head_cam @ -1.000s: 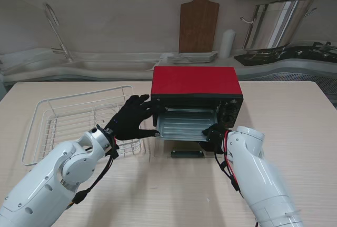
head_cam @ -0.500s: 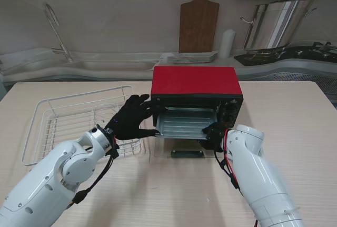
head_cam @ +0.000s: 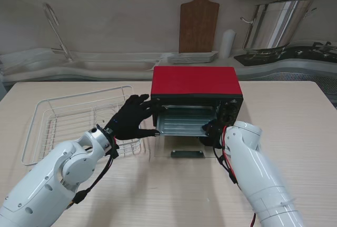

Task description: Slide the trays into the oven

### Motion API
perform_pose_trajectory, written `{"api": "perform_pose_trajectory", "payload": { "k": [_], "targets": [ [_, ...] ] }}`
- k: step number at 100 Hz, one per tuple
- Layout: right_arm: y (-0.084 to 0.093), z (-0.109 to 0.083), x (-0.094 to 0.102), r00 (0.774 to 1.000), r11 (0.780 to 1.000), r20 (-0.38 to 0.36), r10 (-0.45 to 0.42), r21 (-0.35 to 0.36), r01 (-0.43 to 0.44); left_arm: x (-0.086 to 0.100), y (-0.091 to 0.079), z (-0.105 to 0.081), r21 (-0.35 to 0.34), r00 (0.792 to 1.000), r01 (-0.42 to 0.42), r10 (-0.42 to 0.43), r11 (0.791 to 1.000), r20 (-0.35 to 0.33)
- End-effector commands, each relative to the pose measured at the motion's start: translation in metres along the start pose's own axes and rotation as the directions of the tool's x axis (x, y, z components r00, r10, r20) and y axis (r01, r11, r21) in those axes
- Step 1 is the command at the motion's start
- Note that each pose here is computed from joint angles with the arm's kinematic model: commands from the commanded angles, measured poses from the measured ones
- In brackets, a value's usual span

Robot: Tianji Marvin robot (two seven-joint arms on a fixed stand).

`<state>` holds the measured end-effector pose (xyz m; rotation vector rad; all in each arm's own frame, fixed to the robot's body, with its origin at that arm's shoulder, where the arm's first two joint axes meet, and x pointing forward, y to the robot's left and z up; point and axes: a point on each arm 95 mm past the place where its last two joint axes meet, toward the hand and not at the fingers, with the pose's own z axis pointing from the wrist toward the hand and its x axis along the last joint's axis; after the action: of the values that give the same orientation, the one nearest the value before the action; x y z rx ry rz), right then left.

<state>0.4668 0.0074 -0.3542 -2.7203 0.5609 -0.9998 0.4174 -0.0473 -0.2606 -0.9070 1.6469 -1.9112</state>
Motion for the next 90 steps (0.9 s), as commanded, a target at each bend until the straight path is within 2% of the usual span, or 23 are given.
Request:
{"api": "perform_pose_trajectory", "payload": {
  "k": [1,44,90],
  "targets": [
    [-0.0125,-0.0002,-0.0019,1.000,0.999,-0.002,0.007,0.033,-0.007,0.0040,0.0001,0.0005,-0.007,1.000,0.005,-0.005,1.000,-0.002],
    [-0.0148,0.0023,-0.0021,0.999,0.999,0.005,0.034,0.037,-0.034,0.0035,0.0002,0.0002,-0.006,1.000,0.006,-0.006,1.000,-0.001],
    [-0.0131,-0.0011,-0.0041,1.000,0.999,0.003,0.022,0.043,-0.022,0.0032,0.0002,-0.0007,-0.003,1.000,0.009,-0.009,1.000,0.002]
  ]
}}
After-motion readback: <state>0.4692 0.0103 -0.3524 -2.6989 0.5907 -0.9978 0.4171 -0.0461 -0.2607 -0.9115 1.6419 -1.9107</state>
